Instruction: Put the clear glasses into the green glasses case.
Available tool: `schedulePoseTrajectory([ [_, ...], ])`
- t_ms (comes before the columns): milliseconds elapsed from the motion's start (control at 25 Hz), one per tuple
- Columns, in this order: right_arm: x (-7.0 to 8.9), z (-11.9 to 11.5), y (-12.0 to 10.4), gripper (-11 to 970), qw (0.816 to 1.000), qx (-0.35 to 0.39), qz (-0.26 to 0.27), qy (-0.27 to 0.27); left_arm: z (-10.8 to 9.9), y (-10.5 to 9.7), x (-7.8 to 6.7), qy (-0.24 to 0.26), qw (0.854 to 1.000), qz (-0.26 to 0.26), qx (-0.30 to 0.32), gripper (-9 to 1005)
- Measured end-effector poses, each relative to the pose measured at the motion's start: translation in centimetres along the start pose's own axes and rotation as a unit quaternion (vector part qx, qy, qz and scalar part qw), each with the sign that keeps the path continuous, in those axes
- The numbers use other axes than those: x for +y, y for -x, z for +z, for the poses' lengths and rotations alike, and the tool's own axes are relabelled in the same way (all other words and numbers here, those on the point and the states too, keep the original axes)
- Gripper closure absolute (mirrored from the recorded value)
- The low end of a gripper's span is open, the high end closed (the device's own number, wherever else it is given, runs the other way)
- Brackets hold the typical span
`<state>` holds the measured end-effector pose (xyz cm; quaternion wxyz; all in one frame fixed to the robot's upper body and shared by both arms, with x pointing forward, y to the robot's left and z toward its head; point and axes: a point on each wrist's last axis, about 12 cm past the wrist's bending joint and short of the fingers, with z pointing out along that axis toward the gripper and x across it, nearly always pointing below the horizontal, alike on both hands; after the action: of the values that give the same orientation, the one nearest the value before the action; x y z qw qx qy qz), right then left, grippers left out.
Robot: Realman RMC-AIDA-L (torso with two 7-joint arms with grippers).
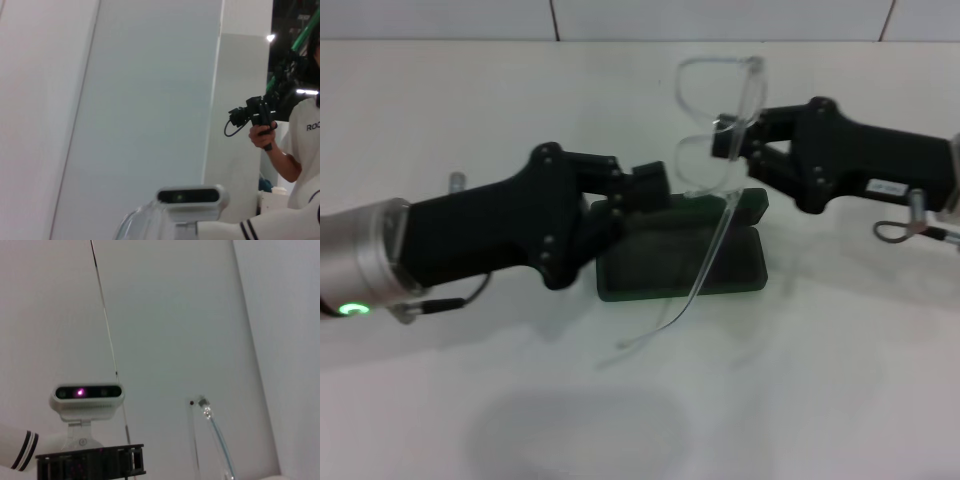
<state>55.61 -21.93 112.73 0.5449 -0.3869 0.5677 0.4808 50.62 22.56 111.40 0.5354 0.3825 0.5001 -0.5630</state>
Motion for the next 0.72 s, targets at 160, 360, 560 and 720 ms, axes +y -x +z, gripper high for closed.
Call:
schedulePoseTrajectory([
  [160,0.3,-1.7,0.7,861,1.000,-0.020,-0.011,-0.007,-1.6,0.8,0.4,0.020,1.000,0.006,0.002,935],
  [360,0.8,-3.5,1.2,861,0.999,-0.043,-0.018,-0.014,-4.3,1.8,1.0,0.075,0.997,0.014,-0.002,935],
  [560,1.2,-5.3,2.1,861,0.995,-0.091,-0.028,-0.022,-6.4,1.6,0.9,0.116,0.993,-0.001,0.011,935],
  [720,1.4,-6.8,3.5,861,0.985,-0.167,-0.031,-0.030,-6.4,0.7,0.3,0.114,0.993,-0.016,0.026,935],
])
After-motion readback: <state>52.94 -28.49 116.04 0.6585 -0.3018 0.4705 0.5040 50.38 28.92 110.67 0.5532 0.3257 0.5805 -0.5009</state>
